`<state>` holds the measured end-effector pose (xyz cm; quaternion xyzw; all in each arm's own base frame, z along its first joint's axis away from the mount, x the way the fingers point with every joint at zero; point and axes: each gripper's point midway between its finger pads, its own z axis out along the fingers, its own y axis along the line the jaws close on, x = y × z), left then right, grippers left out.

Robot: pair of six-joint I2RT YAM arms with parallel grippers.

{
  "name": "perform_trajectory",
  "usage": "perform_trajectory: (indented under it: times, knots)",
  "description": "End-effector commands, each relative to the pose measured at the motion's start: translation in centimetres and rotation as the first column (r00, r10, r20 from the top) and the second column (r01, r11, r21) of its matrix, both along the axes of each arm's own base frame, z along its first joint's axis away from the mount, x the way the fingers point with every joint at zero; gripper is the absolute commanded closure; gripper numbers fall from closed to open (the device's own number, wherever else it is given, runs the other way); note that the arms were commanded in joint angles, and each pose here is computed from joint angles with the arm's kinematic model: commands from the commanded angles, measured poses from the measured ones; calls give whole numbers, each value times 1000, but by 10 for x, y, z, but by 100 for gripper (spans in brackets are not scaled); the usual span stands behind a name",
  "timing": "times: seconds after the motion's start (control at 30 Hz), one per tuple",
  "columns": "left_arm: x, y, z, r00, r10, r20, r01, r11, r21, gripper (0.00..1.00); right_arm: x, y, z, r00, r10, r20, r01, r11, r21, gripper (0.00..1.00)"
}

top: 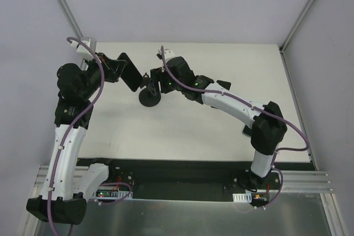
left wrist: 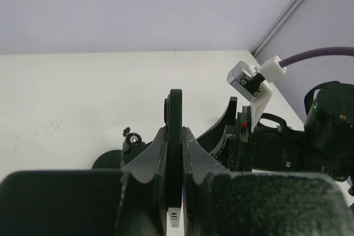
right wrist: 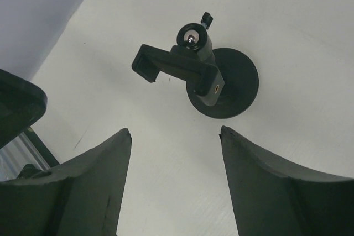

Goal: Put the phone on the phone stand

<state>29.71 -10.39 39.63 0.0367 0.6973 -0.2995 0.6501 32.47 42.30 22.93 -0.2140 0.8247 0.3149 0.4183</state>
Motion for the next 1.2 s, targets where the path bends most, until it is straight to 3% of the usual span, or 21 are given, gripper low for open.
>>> perform_trajectory:
  times: [0.0,0.2,0.37,0.6,0.87,1.03,1.17]
  knots:
    - [17,16,5,995,100,-30,-101,994,-43,100,18,3,10,998,-46,38,46,999,-5,35]
    - [24,46,-14,926,295,-235,-322,943,-86,100,29,14,-3,999,-33,28,34,998,-50,48]
    - [24,53,-18,922,326,-209,-340,940,-33,100,40,20,-11,998,-24,53,29,996,-90,54]
    - [19,39,-25,958,246,-148,-253,967,-26,100,48,23,-15,997,-31,64,39,992,-121,69]
    - [23,31,-29,969,203,-142,-212,975,-58,100,50,19,-17,995,-16,95,32,985,-168,72]
    - [26,19,-35,979,133,-154,-145,987,-67,100,48,17,-12,994,-4,109,23,984,-177,99]
    - [26,-1,-38,987,0,-159,-11,998,-67,100,37,13,-4,986,85,146,-54,978,-201,99]
